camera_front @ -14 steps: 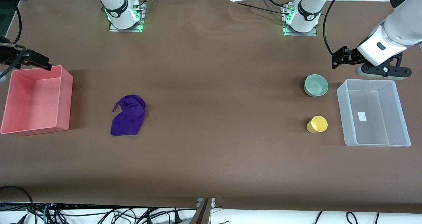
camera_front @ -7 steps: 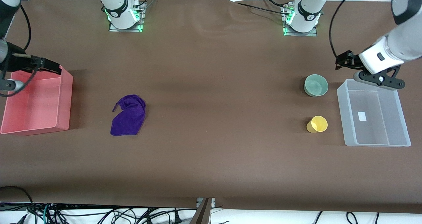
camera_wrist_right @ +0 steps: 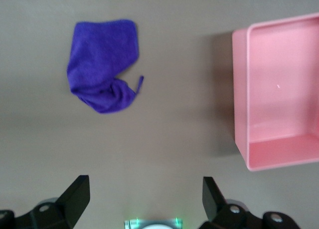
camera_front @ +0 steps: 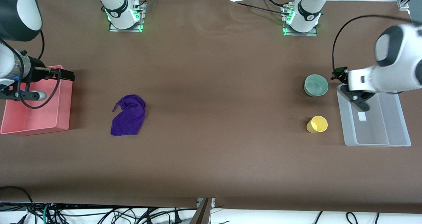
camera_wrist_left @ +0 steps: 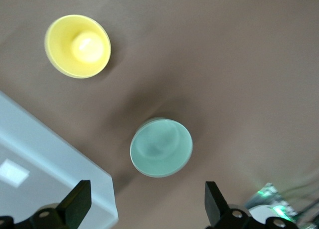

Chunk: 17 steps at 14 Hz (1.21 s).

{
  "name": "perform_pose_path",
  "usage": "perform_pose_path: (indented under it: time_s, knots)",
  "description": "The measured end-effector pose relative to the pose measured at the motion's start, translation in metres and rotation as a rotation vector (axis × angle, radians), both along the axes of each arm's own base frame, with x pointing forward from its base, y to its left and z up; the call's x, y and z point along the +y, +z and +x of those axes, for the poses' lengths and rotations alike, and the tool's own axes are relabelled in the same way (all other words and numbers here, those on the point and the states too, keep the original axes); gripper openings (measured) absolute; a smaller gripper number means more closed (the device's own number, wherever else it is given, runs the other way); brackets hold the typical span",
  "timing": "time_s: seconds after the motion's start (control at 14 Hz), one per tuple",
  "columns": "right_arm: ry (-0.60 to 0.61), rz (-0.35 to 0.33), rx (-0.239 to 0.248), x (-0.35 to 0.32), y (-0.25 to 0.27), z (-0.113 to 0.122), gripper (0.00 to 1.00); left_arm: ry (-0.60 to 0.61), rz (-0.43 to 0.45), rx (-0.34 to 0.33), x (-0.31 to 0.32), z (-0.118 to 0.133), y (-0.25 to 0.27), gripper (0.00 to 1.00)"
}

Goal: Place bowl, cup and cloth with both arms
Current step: 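Reach the right gripper to the purple cloth while the left gripper reaches the bowl, then carry the cloth with the right gripper while the left gripper lifts the bowl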

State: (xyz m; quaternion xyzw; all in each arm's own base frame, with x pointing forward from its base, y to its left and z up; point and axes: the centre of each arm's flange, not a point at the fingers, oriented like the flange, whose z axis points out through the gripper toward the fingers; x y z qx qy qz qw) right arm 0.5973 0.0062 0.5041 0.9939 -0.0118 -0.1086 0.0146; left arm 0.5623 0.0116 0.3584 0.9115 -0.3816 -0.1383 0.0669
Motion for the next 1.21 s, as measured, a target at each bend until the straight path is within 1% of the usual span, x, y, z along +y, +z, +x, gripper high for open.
perform_pose_path:
  time_s: [0.07, 0.21, 0.36, 0.43, 0.5, 0.64, 0.71, 0.79, 0.93, 1.14, 1.21]
  knots:
    - [0.005, 0.007, -0.023, 0.008, -0.013, 0.004, 1.0, -0.045, -0.012, -0.024, 0.0, -0.007, -0.028, 1.0]
    - [-0.01, 0.014, -0.069, 0.038, -0.05, 0.009, 1.0, -0.124, -0.031, -0.104, 0.002, -0.027, -0.074, 1.0]
    - [-0.022, 0.026, -0.097, 0.076, -0.09, 0.008, 1.0, -0.162, -0.03, -0.18, 0.003, -0.049, -0.11, 1.0]
    - [-0.017, 0.036, -0.111, 0.09, -0.11, 0.007, 1.0, -0.177, -0.023, -0.193, 0.002, -0.059, -0.122, 1.0]
    - [-0.006, 0.046, -0.122, 0.101, -0.132, 0.005, 1.0, -0.185, -0.021, -0.192, 0.002, -0.066, -0.13, 1.0]
    - [0.01, 0.061, -0.128, 0.112, -0.177, 0.001, 1.0, -0.198, -0.027, -0.172, 0.002, -0.073, -0.14, 1.0]
    - [0.014, 0.066, -0.126, 0.115, -0.198, -0.001, 1.0, -0.204, -0.03, -0.159, 0.001, -0.075, -0.147, 0.96]
    - [0.019, 0.071, -0.12, 0.118, -0.217, -0.004, 1.0, -0.221, -0.03, -0.15, 0.001, -0.077, -0.154, 0.84]
    - [0.041, 0.076, -0.115, 0.129, -0.248, -0.011, 1.0, -0.27, -0.013, -0.155, 0.001, -0.076, -0.166, 0.63]
    - [0.094, 0.062, -0.125, 0.138, -0.276, -0.019, 1.0, -0.301, -0.008, -0.16, 0.001, -0.075, -0.171, 0.3]
    - [0.106, 0.057, -0.126, 0.139, -0.281, -0.021, 1.0, -0.304, -0.008, -0.164, 0.001, -0.073, -0.169, 0.21]
